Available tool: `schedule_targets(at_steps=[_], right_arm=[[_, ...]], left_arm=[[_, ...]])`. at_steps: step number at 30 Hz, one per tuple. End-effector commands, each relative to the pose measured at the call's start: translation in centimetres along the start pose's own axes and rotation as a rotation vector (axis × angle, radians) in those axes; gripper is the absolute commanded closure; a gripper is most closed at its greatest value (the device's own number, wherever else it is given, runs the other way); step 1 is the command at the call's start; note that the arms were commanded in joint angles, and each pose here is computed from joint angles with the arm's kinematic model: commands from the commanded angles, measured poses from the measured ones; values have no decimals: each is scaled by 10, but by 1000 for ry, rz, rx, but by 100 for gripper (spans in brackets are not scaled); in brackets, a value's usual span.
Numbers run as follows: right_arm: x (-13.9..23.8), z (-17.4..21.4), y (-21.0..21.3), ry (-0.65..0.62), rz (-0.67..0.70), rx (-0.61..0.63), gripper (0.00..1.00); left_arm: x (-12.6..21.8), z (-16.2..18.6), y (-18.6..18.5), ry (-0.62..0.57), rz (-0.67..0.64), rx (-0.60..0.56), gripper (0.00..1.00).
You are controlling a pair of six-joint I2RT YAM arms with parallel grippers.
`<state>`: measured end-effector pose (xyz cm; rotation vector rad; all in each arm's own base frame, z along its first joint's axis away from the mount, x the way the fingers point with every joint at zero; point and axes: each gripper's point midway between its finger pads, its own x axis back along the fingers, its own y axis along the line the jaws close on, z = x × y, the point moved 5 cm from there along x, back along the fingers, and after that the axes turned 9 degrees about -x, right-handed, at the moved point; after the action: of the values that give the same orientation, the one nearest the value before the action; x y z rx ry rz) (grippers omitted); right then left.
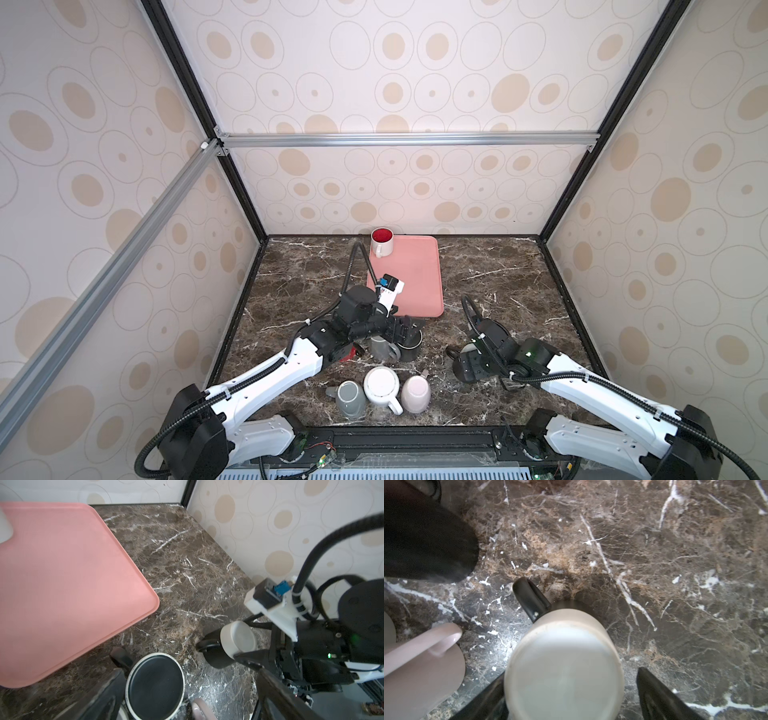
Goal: Turn the mug right side up
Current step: 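Move the left gripper over the black mug while the right gripper rises away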
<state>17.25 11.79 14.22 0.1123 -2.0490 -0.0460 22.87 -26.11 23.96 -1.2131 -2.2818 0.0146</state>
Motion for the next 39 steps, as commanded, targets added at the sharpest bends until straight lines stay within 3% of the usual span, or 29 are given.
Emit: schedule_targets(at_steps=[1,5,10,23,32,39], right_arm=[[2,0,-4,-41,-34,-107,7],[23,-11,1,-142,-151,-153,6],[40,-31,-7,-179,-218,-217,6],[71,-56,-25,-292,-278,-299,6],[78,-62,-32,-327,-291,-327,7],[82,-63,-39,-347,-279,-349,7]], left_arm=[[-10,0,-11,65,2,-97,3],[-30,6,-27,119,76,-156,4],[-67,13,-46,198,150,-196,8],[-132,27,-64,200,347,-55,16],[-148,43,-62,232,317,-33,16],[-134,30,-74,186,231,-156,17]])
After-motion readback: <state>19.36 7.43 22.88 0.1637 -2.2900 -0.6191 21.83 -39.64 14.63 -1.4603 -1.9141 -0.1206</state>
